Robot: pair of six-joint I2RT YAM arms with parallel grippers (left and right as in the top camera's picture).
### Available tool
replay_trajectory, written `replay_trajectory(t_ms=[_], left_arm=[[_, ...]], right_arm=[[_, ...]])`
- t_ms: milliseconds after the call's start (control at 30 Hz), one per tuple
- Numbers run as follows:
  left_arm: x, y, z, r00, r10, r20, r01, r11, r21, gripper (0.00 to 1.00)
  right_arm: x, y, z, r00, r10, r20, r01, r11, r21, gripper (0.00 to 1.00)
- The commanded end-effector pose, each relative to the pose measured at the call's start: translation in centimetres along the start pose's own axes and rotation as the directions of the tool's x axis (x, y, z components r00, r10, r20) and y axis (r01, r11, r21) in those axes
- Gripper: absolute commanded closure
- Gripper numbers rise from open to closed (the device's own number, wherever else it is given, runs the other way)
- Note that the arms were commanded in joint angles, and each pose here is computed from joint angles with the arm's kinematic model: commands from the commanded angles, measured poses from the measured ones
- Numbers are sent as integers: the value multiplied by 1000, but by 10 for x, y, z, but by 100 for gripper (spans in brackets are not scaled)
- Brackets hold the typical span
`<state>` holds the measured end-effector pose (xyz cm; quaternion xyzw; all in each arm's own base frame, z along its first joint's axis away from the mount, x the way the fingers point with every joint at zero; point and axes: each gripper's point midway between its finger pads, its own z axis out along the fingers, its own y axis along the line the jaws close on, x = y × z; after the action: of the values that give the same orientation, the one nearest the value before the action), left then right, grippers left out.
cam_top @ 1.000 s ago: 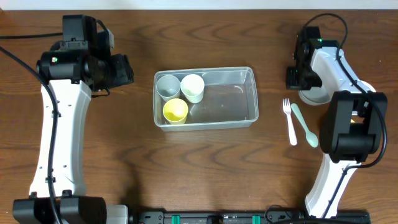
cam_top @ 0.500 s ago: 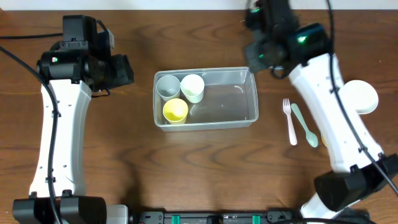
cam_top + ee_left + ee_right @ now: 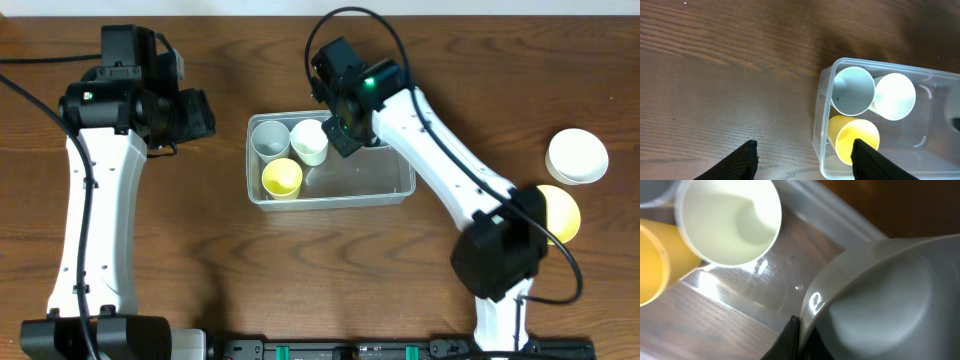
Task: Pack container
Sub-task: 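Carry the grey bowl into the container's right side and release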
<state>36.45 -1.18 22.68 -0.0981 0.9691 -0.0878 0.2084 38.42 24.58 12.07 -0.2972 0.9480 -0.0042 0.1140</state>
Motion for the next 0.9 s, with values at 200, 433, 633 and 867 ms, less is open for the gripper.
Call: replay_trajectory(t_ms=[200,433,633,867], left_arm=[[2,1,2,1000,-9,-11,9,1000,-1,39],[2,1,2,1000,-9,-11,9,1000,-1,39],[2,1,2,1000,-9,-11,9,1000,-2,39],[2,1,2,1000,-9,-11,9,1000,-1,39]], right_arm=[[17,6,62,990,2,-140,-5,1000,-22,99],[22,-8,71,985,23,-169,-27,999,-18,90],[22,-7,50,988,-60,-142,47,995,-90,42],[10,-55,-37,991,126,46,-126,992,-8,39]])
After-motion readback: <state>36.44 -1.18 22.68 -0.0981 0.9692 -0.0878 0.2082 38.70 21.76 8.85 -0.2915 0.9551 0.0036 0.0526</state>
